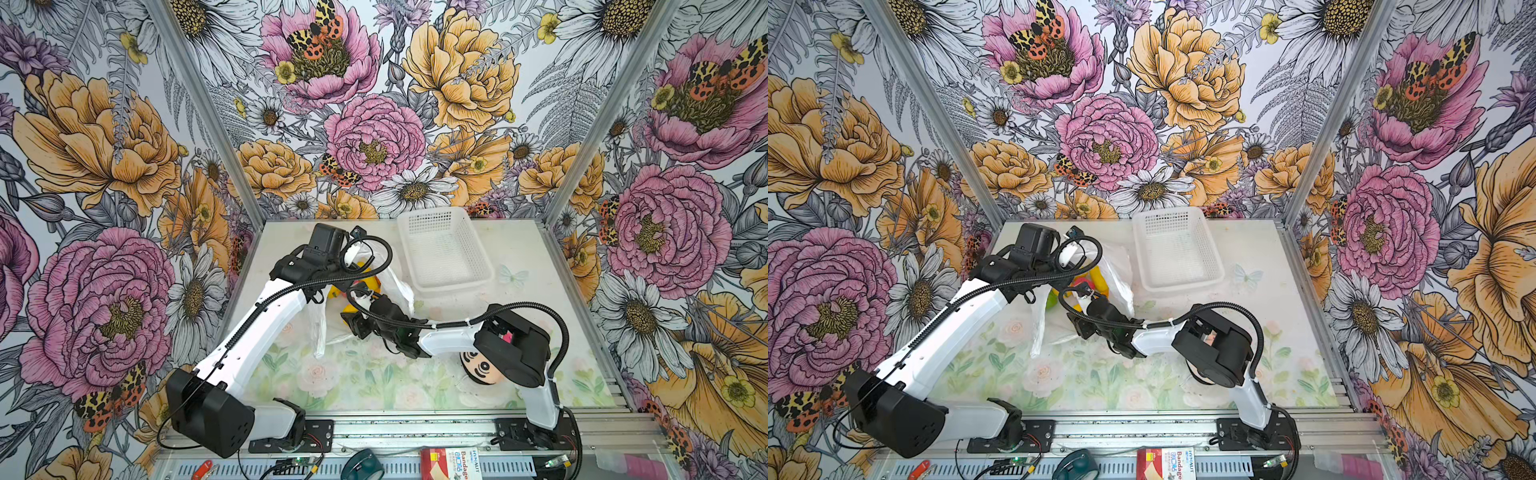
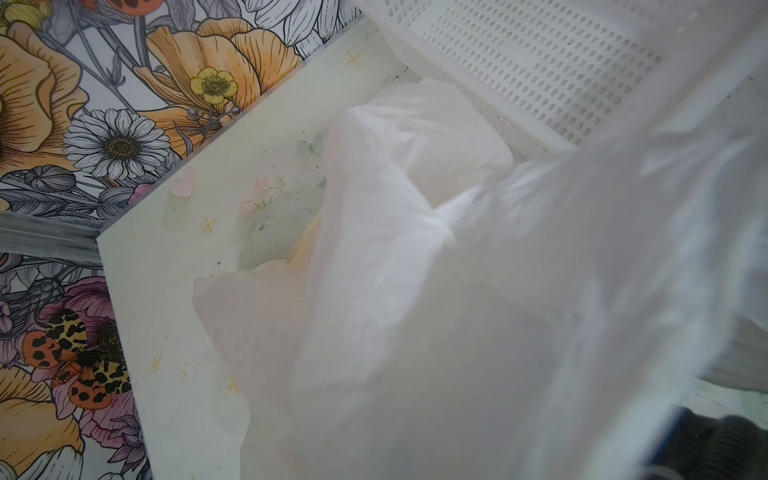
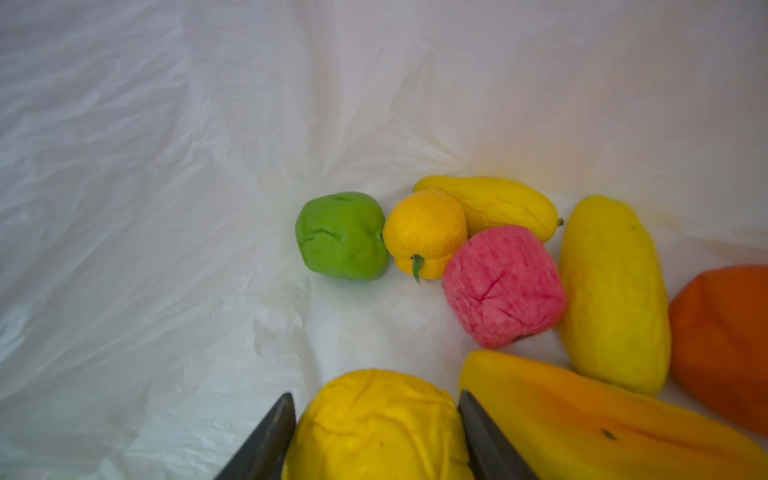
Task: Untie the knot of the plastic bag and take out the fruit
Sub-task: 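Grasp the round yellow fruit with the right gripper and lift it, then carry the yellow fruit out of the bag over the white basket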
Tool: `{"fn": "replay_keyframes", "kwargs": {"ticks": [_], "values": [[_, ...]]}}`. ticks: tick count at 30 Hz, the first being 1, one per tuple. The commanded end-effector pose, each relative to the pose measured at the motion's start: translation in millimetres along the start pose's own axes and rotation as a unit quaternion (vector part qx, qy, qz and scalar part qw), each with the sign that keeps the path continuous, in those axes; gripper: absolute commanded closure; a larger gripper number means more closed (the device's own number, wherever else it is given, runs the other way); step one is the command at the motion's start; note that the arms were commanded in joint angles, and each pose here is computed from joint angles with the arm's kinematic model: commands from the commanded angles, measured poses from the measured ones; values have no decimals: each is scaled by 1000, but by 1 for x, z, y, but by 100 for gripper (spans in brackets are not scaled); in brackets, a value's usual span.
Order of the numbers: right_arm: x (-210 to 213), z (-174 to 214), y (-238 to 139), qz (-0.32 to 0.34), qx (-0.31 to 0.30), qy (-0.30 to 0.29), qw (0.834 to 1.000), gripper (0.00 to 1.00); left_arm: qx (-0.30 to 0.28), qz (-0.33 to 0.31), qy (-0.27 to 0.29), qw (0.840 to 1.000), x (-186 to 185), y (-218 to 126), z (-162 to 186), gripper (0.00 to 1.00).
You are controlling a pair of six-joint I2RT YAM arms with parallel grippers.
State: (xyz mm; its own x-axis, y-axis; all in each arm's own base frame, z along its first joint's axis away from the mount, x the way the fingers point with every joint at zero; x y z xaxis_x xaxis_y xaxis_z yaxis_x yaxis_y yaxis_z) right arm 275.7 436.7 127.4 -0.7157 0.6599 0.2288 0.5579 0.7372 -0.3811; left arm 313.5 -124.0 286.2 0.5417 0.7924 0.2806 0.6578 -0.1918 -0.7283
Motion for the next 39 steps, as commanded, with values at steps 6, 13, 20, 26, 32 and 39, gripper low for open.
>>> {"fn": "replay_keyframes", "kwargs": {"ticks": [6,13,20,26,32,39], "values": [[36,-49,-66,-48,-62,-34,996,87,-6,-3,-4,1000,3,3,-1,100],[35,-73,-143,-62,-116,-36,991,91,-5,0,-3,1000,1,4,-1,100],[-10,-79,-226,8,-187,-25,982,91,-5,1,1,1000,-2,5,-1,100],[-77,-65,-266,142,-211,11,967,93,-4,-3,3,1000,-2,4,-1,100],[-145,-48,-272,254,-173,69,949,96,-7,-4,4,1000,-2,2,-1,100],[-204,-21,-230,338,-15,111,934,100,-7,-4,8,1000,-4,1,-1,100]]}}
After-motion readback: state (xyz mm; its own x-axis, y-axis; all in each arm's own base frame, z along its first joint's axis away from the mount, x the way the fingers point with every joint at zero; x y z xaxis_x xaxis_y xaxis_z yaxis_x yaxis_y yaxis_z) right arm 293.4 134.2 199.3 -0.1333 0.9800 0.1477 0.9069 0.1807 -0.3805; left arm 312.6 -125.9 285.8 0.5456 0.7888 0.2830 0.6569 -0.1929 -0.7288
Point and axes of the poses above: each gripper's point midway between its finger pads, its own y axis out along the fingers, its own x axis along the line the jaws close on, z = x × y, the point moved 5 cm from there along -y, back along the fingers, and after that the axes turned 3 degrees about y, right-handed, at the moved point
